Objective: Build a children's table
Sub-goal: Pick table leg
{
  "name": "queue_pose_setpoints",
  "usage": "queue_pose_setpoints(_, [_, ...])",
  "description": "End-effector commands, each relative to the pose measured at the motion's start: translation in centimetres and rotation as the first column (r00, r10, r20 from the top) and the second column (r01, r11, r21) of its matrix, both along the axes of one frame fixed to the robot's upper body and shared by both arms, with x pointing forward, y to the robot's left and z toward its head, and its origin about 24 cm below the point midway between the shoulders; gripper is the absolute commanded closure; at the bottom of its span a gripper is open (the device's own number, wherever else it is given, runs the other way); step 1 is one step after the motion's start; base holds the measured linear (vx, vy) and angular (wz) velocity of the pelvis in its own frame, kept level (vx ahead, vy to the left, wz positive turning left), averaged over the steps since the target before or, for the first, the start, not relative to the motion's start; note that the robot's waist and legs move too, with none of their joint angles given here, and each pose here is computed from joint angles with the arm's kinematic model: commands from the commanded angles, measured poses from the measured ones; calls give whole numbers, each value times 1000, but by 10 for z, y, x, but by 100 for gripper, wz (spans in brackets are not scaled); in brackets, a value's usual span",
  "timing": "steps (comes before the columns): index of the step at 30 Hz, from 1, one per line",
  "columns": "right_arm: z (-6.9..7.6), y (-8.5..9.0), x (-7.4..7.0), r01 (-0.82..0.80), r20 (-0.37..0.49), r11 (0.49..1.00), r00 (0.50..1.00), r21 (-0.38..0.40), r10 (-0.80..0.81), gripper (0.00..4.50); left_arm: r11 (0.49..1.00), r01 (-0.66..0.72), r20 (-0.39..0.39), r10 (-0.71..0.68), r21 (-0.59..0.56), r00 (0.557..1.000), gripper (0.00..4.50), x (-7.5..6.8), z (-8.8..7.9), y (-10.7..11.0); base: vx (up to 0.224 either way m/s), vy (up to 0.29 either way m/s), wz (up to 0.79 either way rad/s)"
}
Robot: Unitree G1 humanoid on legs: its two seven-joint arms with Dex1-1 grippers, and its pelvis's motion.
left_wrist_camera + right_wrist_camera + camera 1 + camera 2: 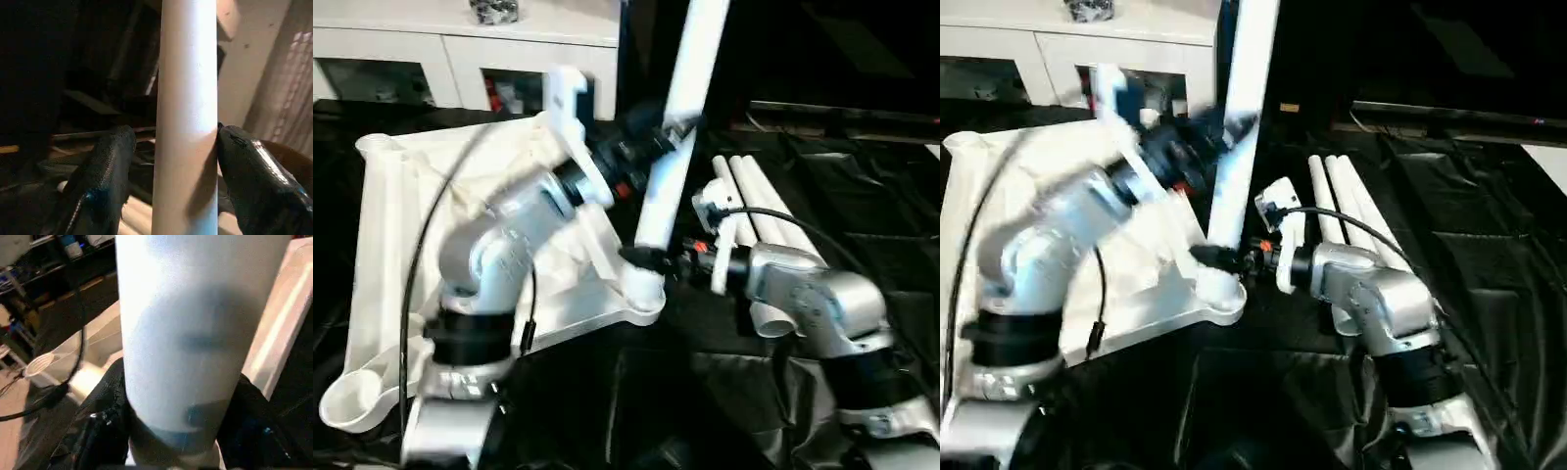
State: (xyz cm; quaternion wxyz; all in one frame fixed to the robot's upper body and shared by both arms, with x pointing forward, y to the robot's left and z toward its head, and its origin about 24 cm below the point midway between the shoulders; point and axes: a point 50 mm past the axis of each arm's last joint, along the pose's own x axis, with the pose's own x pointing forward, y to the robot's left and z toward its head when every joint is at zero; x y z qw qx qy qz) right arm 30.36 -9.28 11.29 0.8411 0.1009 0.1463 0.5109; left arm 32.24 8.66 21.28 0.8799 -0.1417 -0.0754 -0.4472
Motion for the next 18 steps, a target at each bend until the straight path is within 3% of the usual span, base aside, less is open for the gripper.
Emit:
queue_pose_setpoints(1, [11, -9, 9, 80, 66, 997, 995, 12, -80, 261, 997, -66, 15, 65, 41, 998, 150, 5, 1, 8, 0, 0, 0])
queue_pose_setpoints(5, [8, -12, 17, 191, 101, 982, 977, -5, -190, 261, 989, -104, 44, 100, 101, 994, 150, 5, -5, 29, 0, 0, 0])
queue_pose_setpoints(7, [9, -17, 19, 257, 151, 966, 955, -1, -254, 262, 965, -160, 70, 148, 207, 986, 150, 1, -15, 44, 0, 0, 0])
queue_pose_setpoints(9, [6, -23, 19, 294, 137, 956, 947, -16, -289, 262, 946, -161, 78, 144, 280, 986, 150, -5, -26, 50, 0, 0, 0])
queue_pose_setpoints(15, [1, -31, 14, 323, 138, 946, 939, -34, -316, 262, 932, -116, 54, 104, 345, 993, 150, -19, -41, 49, 0, 0, 0])
queue_pose_setpoints(16, [-1, -35, 13, 321, 102, 947, 943, -13, -318, 262, 910, -24, 14, 20, 413, 1000, 150, -28, -61, 47, 0, 0, 0])
queue_pose_setpoints(18, [-3, -36, 13, 314, 97, 949, 945, -7, -312, 262, 886, 26, -3, -28, 463, 1000, 150, -34, -73, 46, 0, 0, 0])
